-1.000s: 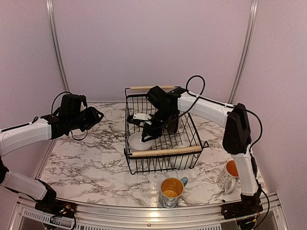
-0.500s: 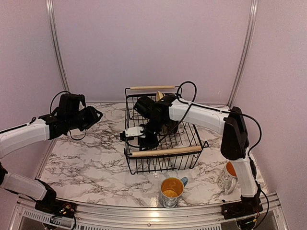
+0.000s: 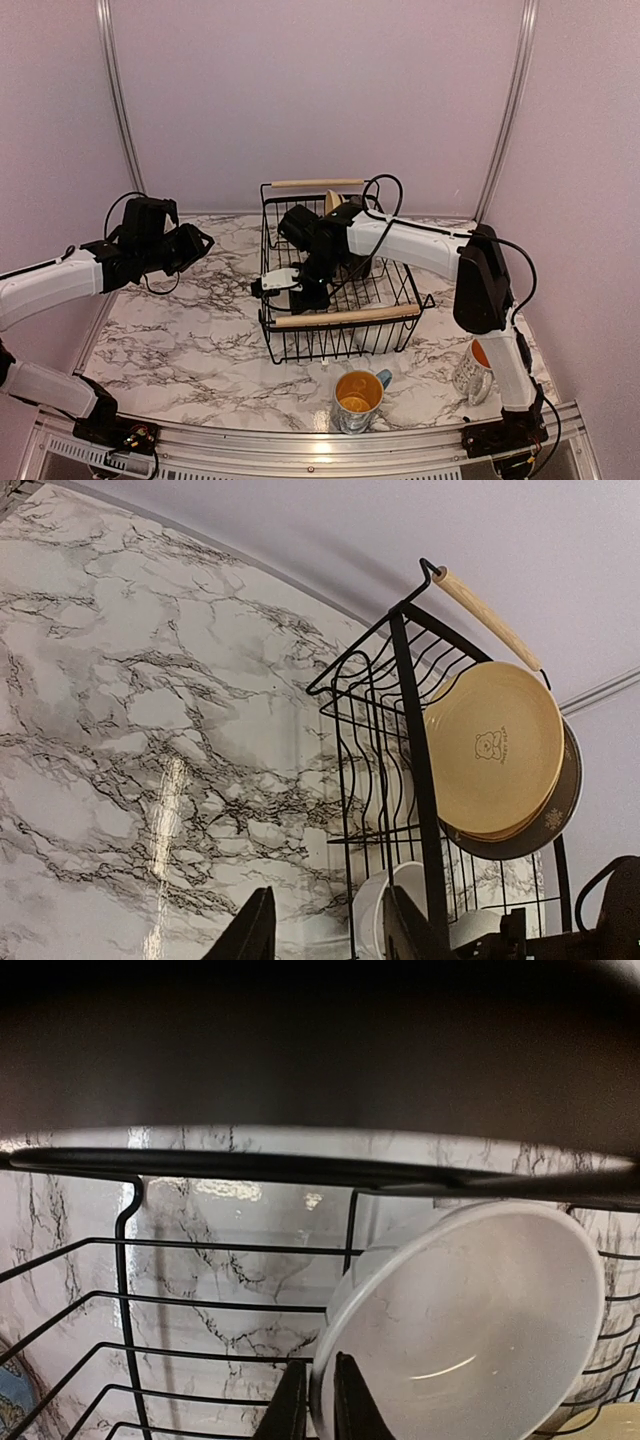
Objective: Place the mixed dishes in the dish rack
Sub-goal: Grab the bowl from the dish rack.
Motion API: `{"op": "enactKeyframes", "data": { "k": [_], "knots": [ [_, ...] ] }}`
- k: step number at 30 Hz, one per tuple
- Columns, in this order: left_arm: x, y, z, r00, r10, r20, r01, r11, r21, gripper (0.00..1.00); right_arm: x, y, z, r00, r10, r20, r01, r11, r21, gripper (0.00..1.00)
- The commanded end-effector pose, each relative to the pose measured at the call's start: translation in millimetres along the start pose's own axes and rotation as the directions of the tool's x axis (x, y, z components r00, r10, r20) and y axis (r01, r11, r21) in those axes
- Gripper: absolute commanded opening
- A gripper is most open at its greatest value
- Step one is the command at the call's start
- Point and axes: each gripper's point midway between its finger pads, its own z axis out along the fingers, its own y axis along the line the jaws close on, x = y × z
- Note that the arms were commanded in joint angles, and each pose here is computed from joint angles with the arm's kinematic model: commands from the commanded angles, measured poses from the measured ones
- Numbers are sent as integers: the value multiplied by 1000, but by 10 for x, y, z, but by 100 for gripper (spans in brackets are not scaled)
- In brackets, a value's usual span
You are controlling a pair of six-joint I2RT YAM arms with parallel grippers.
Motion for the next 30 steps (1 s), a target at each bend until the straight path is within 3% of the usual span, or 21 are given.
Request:
{"op": "enactKeyframes", "data": {
  "k": [1, 3, 10, 17, 22, 30],
  "knots": [
    [45, 18, -52, 1000, 5, -12, -5, 1000, 7, 39, -9, -32, 0, 1000, -8, -11, 8, 1000, 13, 5],
    [50, 22, -49, 1000, 3, -13, -3, 1000, 6, 39, -15, -28, -16, 1000, -9, -10, 10, 1000, 11, 0],
    [56, 11, -38, 1000, -3, -16, 3, 1000, 12, 39, -124, 6, -282, 999, -2, 39, 2, 1000, 5, 0],
    [52, -8, -6, 1000, -12, -20, 12, 1000, 16, 39, -258, -99, -762, 968, 118, 221, -112, 993, -41, 0],
    [26, -34, 14, 1000, -18, -21, 18, 1000, 15, 39, -316, -219, -1024, 885, 279, 373, -230, 958, -171, 0],
    [-77, -78, -10, 1000, -18, -5, 18, 1000, -5, 39, -455, -381, -1401, 613, 550, 567, -345, 832, -434, 0]
  ]
}}
